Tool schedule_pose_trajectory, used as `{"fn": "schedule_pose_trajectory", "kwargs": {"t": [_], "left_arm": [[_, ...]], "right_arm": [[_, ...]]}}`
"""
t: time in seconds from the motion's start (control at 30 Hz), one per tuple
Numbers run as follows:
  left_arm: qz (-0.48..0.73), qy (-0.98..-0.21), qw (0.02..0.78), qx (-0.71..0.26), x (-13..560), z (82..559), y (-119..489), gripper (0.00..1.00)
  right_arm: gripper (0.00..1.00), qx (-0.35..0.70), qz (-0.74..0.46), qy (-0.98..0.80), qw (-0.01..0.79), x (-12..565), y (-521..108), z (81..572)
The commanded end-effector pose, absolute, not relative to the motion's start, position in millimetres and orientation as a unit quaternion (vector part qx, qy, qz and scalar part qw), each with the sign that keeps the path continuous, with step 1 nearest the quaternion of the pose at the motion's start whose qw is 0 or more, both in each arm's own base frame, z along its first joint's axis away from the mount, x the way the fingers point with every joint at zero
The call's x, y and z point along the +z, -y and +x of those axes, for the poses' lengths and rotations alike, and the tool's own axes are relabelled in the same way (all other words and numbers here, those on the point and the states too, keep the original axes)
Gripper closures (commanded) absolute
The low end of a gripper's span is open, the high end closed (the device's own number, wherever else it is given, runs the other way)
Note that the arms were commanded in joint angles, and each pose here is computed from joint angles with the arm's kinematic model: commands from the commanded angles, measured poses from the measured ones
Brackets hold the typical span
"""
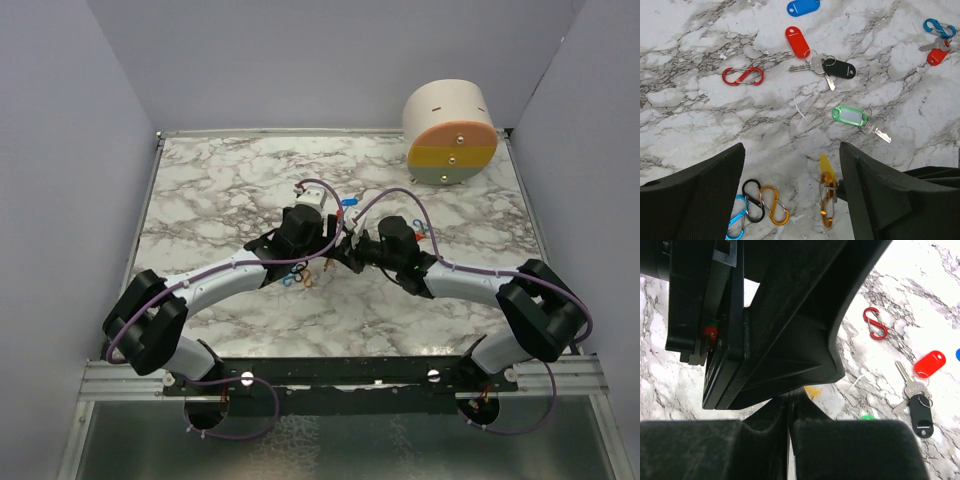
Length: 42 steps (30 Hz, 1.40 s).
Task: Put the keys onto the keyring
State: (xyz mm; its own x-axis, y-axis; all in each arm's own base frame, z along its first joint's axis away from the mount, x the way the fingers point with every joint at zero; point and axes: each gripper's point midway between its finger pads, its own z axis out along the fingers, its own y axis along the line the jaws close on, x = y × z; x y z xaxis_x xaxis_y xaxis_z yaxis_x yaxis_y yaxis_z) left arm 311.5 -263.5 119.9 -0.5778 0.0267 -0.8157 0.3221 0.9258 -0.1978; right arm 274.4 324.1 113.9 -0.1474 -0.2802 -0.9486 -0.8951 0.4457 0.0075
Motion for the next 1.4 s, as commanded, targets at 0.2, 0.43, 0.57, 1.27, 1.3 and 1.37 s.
{"fn": "schedule_pose_trajectory", "kwargs": {"t": [0.2, 0.43, 0.57, 1.27, 1.3, 1.37], "left_arm": [[0.032, -0.845, 0.515, -0.139, 165, 320, 232, 0.12], [0.003, -0.833, 0.54, -0.124, 167, 307, 202, 0.01], [0.011, -0.834, 0.536, -0.132, 160, 302, 203, 0.01], [0.046, -0.851, 0.497, -0.166, 122, 294, 224, 0.01], [0.046, -0.851, 0.496, -0.166, 122, 294, 223, 0.01], [0.046, -0.851, 0.496, -0.165, 121, 294, 223, 0.01]], "right_arm": [[0.99, 0.28, -0.393, -0.7, 0.527, 131, -323, 294], [0.99, 0.162, -0.263, -0.77, 0.559, 134, -277, 337], [0.99, 0.116, -0.171, -0.808, 0.551, 128, -236, 365], [0.62, 0.059, 0.004, -0.859, 0.508, 90, -122, 440], [0.58, 0.064, 0.001, -0.857, 0.512, 93, -124, 439], [0.55, 0.077, -0.016, -0.853, 0.516, 99, -128, 435]]}}
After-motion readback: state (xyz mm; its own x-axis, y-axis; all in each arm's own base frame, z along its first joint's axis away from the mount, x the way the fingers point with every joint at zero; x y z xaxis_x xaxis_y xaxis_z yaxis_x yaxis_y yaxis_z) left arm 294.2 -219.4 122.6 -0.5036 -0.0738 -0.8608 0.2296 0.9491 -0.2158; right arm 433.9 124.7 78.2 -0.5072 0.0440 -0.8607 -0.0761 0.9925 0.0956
